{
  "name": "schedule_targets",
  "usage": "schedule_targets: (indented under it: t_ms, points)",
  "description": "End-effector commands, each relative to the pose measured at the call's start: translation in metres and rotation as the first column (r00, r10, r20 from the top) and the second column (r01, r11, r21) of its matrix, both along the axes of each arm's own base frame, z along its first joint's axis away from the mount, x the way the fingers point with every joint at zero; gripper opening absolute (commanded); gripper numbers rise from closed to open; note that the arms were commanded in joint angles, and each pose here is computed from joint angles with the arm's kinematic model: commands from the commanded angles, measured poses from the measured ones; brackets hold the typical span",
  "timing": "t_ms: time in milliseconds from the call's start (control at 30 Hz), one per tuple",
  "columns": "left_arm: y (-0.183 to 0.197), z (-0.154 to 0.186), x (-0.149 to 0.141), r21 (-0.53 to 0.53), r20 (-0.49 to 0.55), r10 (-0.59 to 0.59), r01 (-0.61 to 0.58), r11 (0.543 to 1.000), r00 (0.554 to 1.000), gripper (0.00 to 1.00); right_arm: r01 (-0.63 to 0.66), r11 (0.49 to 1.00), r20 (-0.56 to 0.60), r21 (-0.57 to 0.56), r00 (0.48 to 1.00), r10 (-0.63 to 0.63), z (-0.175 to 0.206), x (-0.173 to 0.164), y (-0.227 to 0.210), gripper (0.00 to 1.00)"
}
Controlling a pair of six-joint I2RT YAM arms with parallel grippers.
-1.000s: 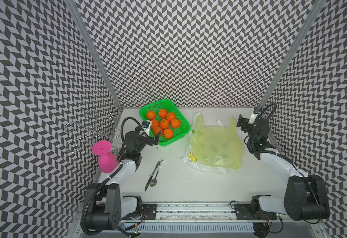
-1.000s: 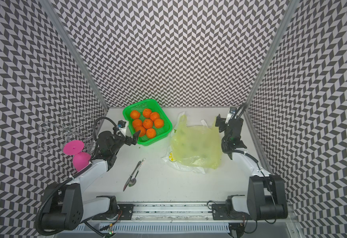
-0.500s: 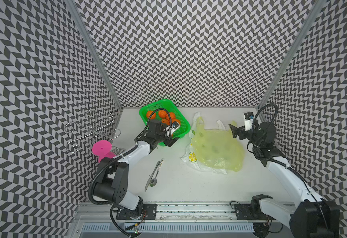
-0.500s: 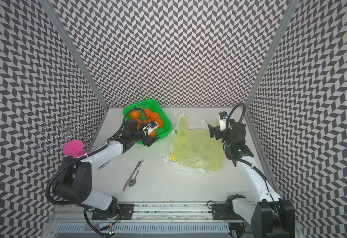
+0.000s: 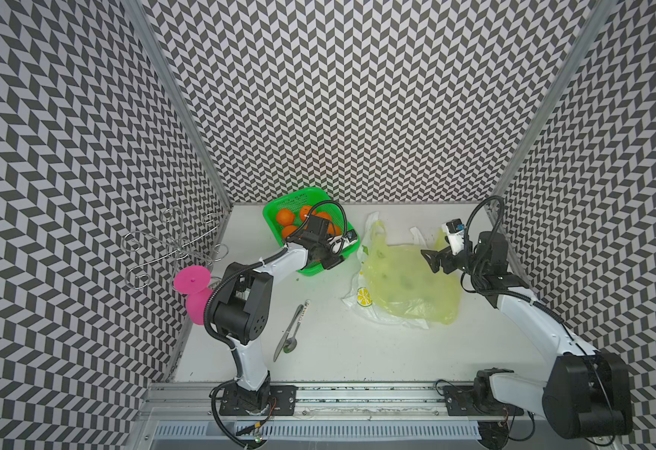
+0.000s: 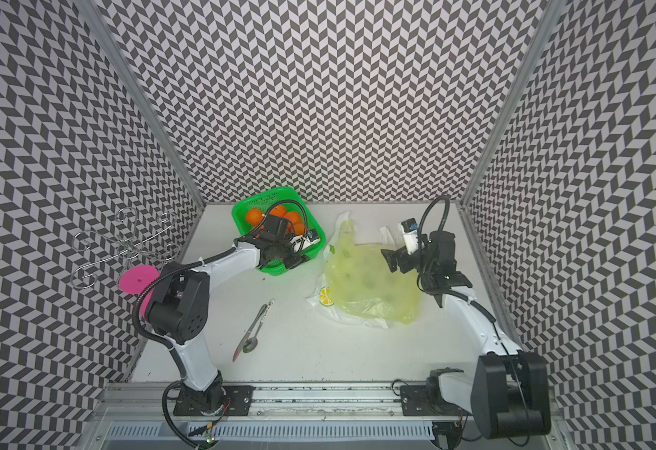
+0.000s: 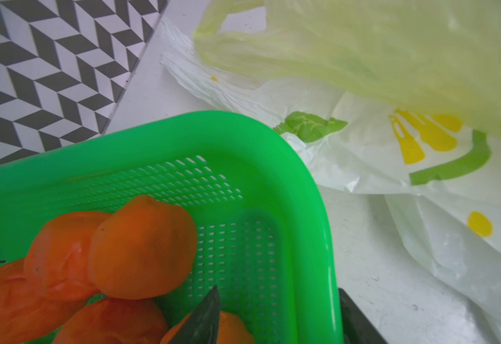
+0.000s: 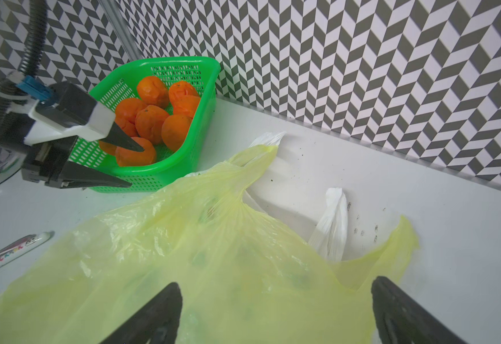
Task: Place the oranges into plastic bags & tie knots
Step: Adjust the basket at the center of the board.
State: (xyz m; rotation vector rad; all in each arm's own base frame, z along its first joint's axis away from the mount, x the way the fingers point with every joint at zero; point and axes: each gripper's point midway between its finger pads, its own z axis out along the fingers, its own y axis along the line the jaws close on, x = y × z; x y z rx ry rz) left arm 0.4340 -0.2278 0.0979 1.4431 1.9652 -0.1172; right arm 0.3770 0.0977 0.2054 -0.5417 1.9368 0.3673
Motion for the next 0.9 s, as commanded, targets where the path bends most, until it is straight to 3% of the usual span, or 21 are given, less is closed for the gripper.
schedule_targets:
  t_ms: [0, 533, 733, 867]
  points:
    - [0.002, -0.013, -0.009, 0.118, -0.040, -0.099, 0.103, 0.988, 0.994, 0.55, -0.051, 0.999, 0.049, -0.005, 0.997, 0.051, 0.017, 0.002, 0.009, 0.99]
    - [0.031, -0.027, -0.030, 0.366, -0.115, -0.272, 0.295, 0.883, 0.955, 0.25, -0.110, 0.994, 0.010, -0.022, 0.994, 0.111, 0.006, 0.001, 0.027, 0.99]
    - [0.070, -0.025, -0.036, 0.447, -0.138, -0.254, 0.289, 0.847, 0.957, 0.22, -0.147, 0.988, 0.002, -0.038, 0.989, 0.147, 0.003, -0.002, 0.035, 0.99]
    - [0.092, -0.017, -0.031, 0.462, -0.119, -0.218, 0.249, 0.851, 0.969, 0.23, -0.229, 0.969, 0.023, -0.088, 0.972, 0.232, 0.007, -0.012, 0.044, 0.99]
